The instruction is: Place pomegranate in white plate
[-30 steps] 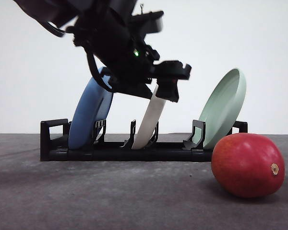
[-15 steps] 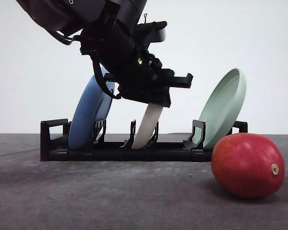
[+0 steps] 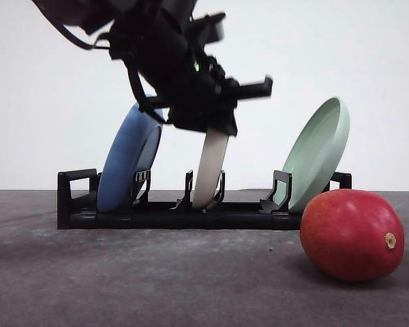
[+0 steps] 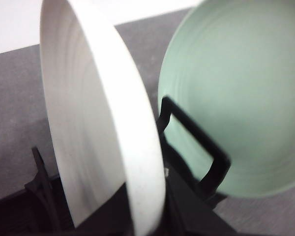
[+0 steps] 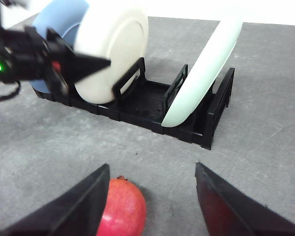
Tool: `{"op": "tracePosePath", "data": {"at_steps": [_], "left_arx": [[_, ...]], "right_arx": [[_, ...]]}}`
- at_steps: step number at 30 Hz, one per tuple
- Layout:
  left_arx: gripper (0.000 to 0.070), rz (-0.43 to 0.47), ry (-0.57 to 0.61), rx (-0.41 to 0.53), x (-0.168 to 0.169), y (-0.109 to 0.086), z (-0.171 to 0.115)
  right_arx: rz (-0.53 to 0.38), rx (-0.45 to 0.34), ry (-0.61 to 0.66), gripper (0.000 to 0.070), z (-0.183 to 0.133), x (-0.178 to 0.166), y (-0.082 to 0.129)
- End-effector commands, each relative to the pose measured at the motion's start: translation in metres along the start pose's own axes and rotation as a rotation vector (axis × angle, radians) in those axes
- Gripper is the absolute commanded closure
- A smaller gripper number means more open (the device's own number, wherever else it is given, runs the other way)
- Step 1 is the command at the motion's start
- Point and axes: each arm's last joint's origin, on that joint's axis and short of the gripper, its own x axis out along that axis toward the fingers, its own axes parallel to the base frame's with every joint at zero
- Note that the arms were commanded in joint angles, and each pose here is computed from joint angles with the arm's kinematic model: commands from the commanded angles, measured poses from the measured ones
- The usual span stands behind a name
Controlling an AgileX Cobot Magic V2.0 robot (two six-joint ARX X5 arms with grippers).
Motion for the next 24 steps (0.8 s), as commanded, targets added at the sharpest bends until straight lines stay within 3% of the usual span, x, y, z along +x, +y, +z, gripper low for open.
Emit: {"op": "tracePosePath", "data": {"at_steps": [1, 14, 24], "left_arx": [[0.0687, -0.022, -0.053, -0.064, -0.005, -0.005, 0.014], [0.0686, -0.039, -0.100, -0.115, -0.055, 0.001, 0.053], [0.0687, -0.080, -0.071, -0.097, -0.129, 0.008, 0.079]], "right_arx": [[0.003, -0.018, -0.023, 0.0351, 0.005, -0.002, 0.001], [0.003, -0.018, -0.023, 0.0350, 0.005, -0.002, 0.001], [0.003, -0.018, -0.023, 0.0350, 0.005, -0.002, 0.001]]}}
